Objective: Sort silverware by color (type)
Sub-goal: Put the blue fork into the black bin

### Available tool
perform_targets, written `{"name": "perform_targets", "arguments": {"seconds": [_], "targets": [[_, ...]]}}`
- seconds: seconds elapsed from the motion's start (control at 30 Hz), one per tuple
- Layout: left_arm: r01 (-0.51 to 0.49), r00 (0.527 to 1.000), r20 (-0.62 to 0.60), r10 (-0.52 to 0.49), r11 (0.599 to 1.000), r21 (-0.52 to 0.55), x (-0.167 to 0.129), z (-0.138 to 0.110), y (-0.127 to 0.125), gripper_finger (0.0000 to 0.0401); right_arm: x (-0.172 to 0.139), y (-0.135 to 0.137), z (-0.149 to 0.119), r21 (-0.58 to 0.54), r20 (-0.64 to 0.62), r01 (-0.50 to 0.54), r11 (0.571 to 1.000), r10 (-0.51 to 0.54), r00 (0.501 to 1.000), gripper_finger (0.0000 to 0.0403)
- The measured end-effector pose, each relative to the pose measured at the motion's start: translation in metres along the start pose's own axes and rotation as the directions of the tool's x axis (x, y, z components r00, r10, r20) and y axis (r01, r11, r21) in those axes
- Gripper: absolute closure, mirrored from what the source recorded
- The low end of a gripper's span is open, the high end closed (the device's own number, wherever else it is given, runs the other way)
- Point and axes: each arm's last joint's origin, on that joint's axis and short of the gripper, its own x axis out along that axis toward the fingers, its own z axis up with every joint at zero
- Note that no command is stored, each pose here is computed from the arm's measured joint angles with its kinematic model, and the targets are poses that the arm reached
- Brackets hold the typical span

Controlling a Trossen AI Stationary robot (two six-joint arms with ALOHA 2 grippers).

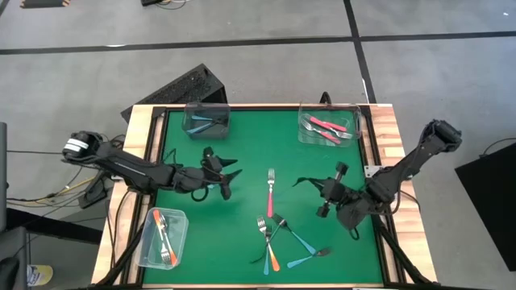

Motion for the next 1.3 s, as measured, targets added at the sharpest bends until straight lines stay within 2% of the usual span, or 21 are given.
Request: {"name": "perform_targets", "arguments": {"seconds": [0.1, 0.2, 0.3, 0.43, 0.5, 0.63, 0.77, 0.9, 1.0, 1.17, 1.3], "targets": [[0.107, 0.991, 0.073, -0.109, 0.994, 0.025, 0.015, -0.005, -0.011, 0.0232, 0.009, 0.009, 0.008, 0.013, 0.061, 0.003, 1.000, -0.004, 0.998, 0.0393], [0.190, 0.972, 0.133, -0.195, 0.980, 0.049, 0.032, -0.007, -0.022, 0.0232, 0.014, 0.019, 0.018, -0.021, 0.126, -0.008, 1.000, 0.010, 0.992, 0.0392], [0.245, 0.958, 0.140, -0.252, 0.967, 0.064, 0.049, -0.005, -0.031, 0.0232, 0.020, 0.030, 0.026, -0.080, 0.176, -0.025, 0.996, 0.039, 0.984, 0.0392], [0.332, 0.937, 0.088, -0.339, 0.939, 0.087, 0.071, 0.000, -0.044, 0.0232, 0.030, 0.039, 0.031, -0.108, 0.219, -0.025, 0.994, 0.048, 0.975, 0.0391], [0.362, 0.930, 0.025, -0.366, 0.927, 0.103, 0.079, 0.000, -0.049, 0.0232, 0.033, 0.041, 0.030, -0.115, 0.221, -0.019, 0.993, 0.044, 0.974, 0.0391], [0.488, 0.872, -0.112, -0.477, 0.863, 0.129, 0.090, 0.007, -0.055, 0.0233, 0.035, 0.043, 0.029, -0.125, 0.215, -0.029, 0.992, 0.056, 0.975, 0.0390], [0.483, 0.871, -0.175, -0.460, 0.866, 0.130, 0.093, 0.011, -0.053, 0.0262, 0.036, 0.042, 0.030, -0.110, 0.221, -0.016, 0.994, 0.040, 0.975, 0.0390], [0.465, 0.879, -0.184, -0.440, 0.877, 0.120, 0.095, 0.016, -0.047, 0.0313, 0.036, 0.040, 0.031, -0.108, 0.221, 0.014, 0.994, 0.010, 0.975, 0.0390], [0.457, 0.880, -0.187, -0.436, 0.885, 0.088, 0.097, 0.018, -0.042, 0.0335, 0.035, 0.040, 0.030, -0.111, 0.219, 0.019, 0.994, 0.006, 0.976, 0.0390], [0.499, 0.836, -0.294, -0.463, 0.865, 0.057, 0.084, 0.029, -0.025, 0.0318, 0.032, 0.044, 0.025, -0.095, 0.199, -0.029, 0.995, 0.048, 0.979, 0.0390], [0.502, 0.838, -0.279, -0.469, 0.863, 0.057, 0.070, 0.038, -0.019, 0.0282, 0.031, 0.045, 0.022, -0.090, 0.184, -0.039, 0.995, 0.055, 0.981, 0.0390]]}}
